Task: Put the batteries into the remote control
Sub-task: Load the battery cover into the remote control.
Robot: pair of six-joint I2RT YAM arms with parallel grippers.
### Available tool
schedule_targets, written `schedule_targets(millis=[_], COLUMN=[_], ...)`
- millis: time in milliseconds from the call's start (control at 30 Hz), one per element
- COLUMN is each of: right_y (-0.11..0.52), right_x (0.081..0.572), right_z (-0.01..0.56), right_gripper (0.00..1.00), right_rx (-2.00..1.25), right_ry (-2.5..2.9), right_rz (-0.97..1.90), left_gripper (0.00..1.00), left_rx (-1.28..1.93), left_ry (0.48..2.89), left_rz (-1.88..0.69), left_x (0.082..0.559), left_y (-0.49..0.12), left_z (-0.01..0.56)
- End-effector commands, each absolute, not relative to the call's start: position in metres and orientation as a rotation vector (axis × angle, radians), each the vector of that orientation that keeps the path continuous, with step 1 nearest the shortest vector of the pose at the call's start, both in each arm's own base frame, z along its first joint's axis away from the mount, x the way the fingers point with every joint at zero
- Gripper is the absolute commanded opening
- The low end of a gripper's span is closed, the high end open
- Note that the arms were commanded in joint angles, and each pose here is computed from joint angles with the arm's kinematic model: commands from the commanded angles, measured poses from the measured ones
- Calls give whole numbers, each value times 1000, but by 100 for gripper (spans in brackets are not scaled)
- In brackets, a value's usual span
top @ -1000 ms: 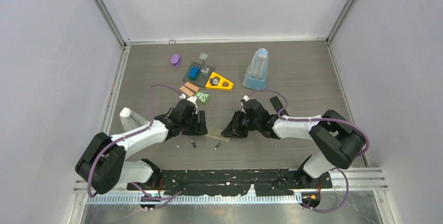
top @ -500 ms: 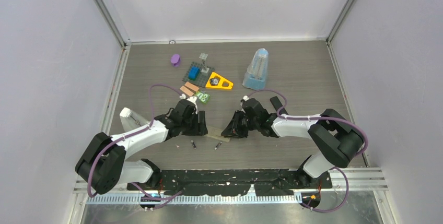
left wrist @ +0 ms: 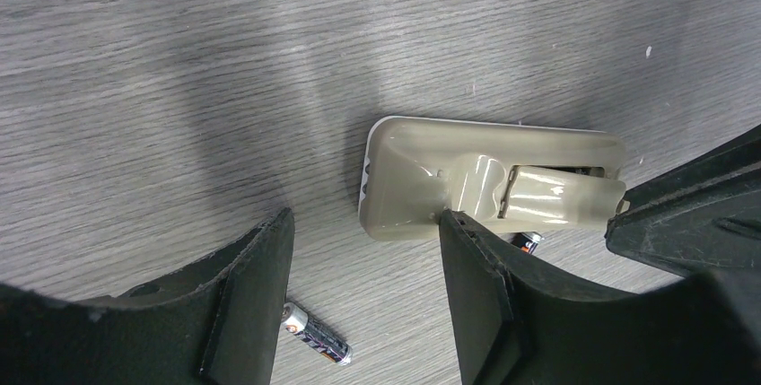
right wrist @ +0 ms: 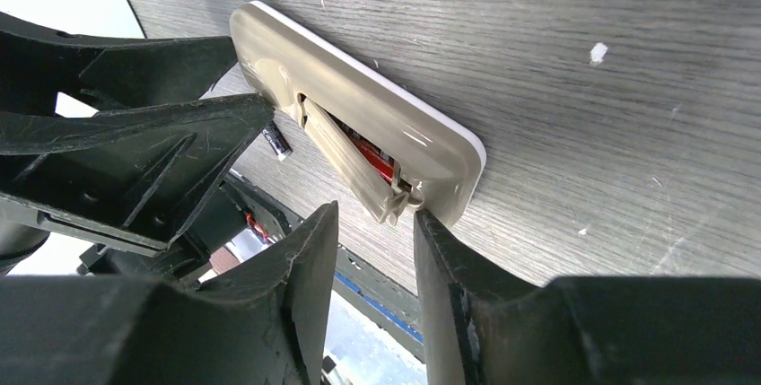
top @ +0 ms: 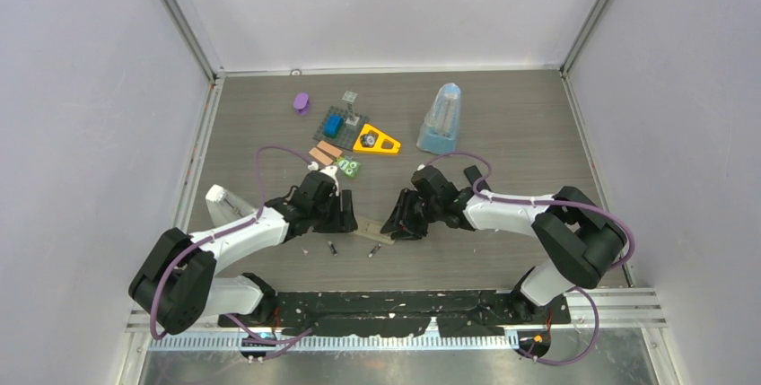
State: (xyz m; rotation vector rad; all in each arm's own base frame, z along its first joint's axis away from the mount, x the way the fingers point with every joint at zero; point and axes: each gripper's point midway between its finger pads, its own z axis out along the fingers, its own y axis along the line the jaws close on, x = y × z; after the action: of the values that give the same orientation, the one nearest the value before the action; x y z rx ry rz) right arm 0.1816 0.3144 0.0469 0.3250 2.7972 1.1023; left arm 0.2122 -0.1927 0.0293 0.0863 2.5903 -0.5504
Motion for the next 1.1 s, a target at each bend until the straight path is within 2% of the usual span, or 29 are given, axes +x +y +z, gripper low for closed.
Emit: schedule_targets(millis=[0, 233, 533, 800, 1067], right_y=[312, 309, 311, 316, 321], right_x=[184, 187, 190, 193, 193], right_z=[47, 55, 59, 65, 62], right_gripper=[43, 45, 34, 33, 25], right_rx=[333, 300, 273, 258, 259], right_ry=[2802, 2788, 2772, 2760, 2775], right_rz=[1041, 1001, 1007, 1021, 1028], left_gripper=[61, 61, 61, 61, 61], left_rx=[86, 85, 86, 86, 90], left_ry=[2550, 2544, 2546, 2546, 2546], left_rz=[-568, -565, -567, -571, -573], left_x=[217, 218, 217, 217, 216], left_y=[-194, -194, -194, -195, -194], left_z=[34, 35, 35, 35, 35])
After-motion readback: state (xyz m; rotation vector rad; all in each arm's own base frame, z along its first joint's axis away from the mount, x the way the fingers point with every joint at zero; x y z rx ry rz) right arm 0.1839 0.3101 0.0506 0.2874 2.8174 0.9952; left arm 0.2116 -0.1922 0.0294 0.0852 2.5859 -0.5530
